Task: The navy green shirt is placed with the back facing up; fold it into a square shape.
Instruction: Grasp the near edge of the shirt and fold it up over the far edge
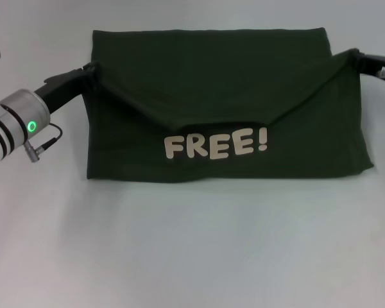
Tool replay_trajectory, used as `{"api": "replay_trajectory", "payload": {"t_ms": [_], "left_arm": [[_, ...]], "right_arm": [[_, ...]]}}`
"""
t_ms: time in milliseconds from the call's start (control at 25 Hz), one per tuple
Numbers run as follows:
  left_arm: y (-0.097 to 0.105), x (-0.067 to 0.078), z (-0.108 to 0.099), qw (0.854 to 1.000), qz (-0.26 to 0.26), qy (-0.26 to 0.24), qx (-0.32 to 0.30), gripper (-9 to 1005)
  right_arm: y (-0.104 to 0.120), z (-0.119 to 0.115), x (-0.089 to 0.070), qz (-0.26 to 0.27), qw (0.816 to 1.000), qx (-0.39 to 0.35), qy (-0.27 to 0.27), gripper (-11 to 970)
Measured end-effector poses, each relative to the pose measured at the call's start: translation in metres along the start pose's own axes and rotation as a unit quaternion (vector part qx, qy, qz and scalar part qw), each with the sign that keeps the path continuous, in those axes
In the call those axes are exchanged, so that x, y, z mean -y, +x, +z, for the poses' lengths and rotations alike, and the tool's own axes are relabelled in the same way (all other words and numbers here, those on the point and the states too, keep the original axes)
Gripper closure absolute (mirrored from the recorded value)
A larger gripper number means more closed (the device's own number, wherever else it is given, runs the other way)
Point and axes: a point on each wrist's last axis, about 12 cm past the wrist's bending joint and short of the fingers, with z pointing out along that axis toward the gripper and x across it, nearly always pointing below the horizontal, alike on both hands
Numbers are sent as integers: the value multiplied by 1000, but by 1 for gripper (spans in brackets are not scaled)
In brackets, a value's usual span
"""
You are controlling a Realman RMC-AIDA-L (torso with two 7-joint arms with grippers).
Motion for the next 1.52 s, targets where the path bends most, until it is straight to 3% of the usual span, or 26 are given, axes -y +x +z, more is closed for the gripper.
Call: {"api": "replay_trajectory", "payload": {"t_ms": [280, 1000, 1080, 1320, 1400, 1520], "left_arm": [[-6, 1, 3, 1000, 4, 1, 4, 927], [6, 8, 9, 1000, 24, -17, -12, 926], [7, 8, 9, 999, 23, -20, -14, 869], [8, -2, 2, 999, -1, -43, 1, 678], [6, -7, -5, 999, -16, -39, 21, 602], [7, -11, -20, 998, -34, -8, 47, 504]], "right_arm": [[-14, 3, -2, -4, 1000, 9, -4, 920], [8, 7, -12, -28, 999, -11, 15, 918], [9, 8, -14, -39, 999, -10, 12, 918], [5, 7, -17, -54, 999, -2, 1, 706], [2, 5, -16, -54, 998, 4, -9, 463], [3, -3, -13, -43, 998, 17, -33, 405]]}}
